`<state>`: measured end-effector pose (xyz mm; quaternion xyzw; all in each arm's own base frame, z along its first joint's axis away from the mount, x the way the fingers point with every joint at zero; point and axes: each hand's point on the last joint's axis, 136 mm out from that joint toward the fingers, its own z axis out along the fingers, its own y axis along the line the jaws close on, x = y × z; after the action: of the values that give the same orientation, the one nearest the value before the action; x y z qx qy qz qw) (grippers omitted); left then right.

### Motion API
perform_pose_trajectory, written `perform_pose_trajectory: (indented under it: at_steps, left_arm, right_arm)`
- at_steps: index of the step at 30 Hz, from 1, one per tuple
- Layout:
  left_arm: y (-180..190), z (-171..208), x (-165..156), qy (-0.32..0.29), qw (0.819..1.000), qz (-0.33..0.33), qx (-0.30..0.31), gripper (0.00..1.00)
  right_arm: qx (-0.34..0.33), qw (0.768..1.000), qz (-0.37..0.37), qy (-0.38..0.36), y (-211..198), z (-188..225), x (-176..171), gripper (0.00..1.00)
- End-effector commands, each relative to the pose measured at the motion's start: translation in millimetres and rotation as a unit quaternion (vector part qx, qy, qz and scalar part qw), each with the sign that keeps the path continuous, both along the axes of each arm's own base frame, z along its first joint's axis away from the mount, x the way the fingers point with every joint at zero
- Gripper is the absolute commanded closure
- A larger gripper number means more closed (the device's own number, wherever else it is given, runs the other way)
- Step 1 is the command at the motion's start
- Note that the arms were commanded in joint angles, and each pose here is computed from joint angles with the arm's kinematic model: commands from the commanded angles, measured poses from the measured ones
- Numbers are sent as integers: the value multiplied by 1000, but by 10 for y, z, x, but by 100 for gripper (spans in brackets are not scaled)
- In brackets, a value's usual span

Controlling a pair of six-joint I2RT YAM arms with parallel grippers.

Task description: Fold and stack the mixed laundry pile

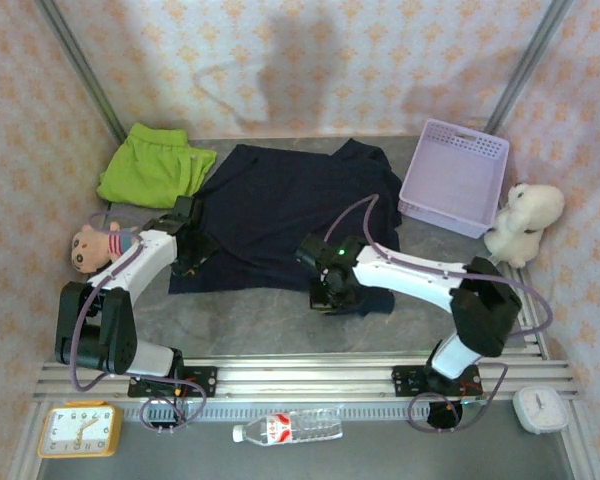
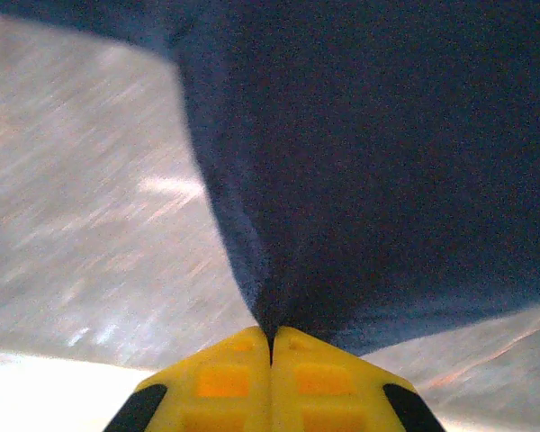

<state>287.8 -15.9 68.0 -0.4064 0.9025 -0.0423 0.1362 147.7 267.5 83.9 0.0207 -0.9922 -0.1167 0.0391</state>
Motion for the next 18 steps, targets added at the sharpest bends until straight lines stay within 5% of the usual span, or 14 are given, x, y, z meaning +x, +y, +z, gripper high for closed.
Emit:
perform_pose_trajectory:
  at_steps: [1, 4, 11, 15, 18]
  left_arm:
    - [87, 21, 43, 5, 1000, 0, 19, 33]
    - [76, 3, 63, 4, 1000, 3, 15, 32]
    - [123, -15, 24, 11, 1000, 2, 29, 32]
    - [64, 1, 131, 0, 1000, -21, 19, 32]
    - [-15, 57, 254, -7, 999, -46, 11, 33]
  right_arm:
    - [94, 986, -13, 139, 348, 174, -452, 96]
    - [111, 985, 0, 131, 408, 266, -359, 77]
    - [240, 963, -11, 121, 692, 705, 194, 72]
    - [113, 991, -63, 21, 90, 492, 921, 71]
    - [-5, 990, -119, -71, -489, 281, 1575, 68]
